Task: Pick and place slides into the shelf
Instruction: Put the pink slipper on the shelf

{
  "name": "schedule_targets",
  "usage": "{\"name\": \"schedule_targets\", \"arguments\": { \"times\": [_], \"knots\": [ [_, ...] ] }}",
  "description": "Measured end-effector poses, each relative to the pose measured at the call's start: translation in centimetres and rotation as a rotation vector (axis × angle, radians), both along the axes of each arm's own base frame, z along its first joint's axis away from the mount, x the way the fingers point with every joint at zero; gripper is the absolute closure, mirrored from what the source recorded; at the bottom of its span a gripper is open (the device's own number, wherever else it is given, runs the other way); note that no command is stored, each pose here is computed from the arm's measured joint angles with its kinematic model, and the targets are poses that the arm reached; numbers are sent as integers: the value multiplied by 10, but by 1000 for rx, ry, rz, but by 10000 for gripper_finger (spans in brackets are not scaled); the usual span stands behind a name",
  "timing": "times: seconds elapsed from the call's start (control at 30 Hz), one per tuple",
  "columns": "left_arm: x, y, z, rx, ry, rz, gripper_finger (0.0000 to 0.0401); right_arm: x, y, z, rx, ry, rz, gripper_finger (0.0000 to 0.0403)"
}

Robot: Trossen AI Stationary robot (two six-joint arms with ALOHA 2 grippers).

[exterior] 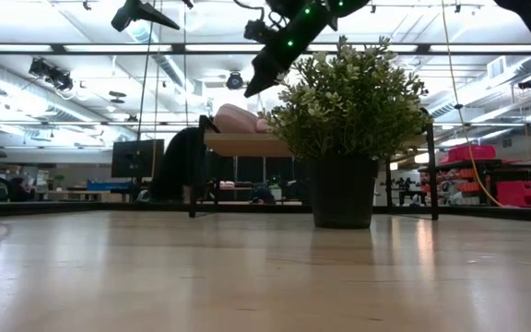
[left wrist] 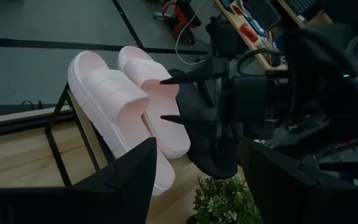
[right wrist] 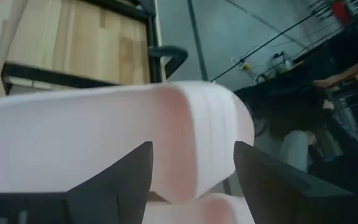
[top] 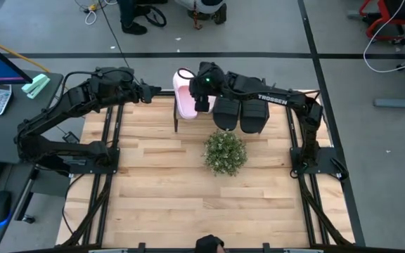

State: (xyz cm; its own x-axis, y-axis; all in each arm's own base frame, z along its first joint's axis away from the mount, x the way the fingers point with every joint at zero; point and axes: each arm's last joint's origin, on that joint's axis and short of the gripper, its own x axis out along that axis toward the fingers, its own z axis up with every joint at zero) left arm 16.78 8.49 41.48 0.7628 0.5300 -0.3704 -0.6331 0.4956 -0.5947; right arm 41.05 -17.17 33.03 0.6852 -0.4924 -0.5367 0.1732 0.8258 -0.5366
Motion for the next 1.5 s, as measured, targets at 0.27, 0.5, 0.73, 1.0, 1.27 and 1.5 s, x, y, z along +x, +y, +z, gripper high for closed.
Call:
{"name": "schedule_targets", "arguments": {
  "times": [0.27,0.5,0.73,1.0,1.27,1.5],
  "knots": [
    [0,0,0,0,-1,0,169,10,-5,-15,-4,12,33,173],
    [0,0,-1,-13,-3,3,168,21,-9,-24,-41,-17,20,173],
    [1,-2,-1,-20,1,-7,172,28,-17,-40,-49,-6,-5,177],
    [2,-4,-1,-27,1,-16,172,30,-23,-42,-106,-28,-85,220],
    [1,-4,-2,-30,6,-15,174,32,-21,-41,-129,-29,-107,367],
    [1,-5,-2,-30,7,-15,174,33,-19,-40,-157,-29,-146,385]
  ]
}}
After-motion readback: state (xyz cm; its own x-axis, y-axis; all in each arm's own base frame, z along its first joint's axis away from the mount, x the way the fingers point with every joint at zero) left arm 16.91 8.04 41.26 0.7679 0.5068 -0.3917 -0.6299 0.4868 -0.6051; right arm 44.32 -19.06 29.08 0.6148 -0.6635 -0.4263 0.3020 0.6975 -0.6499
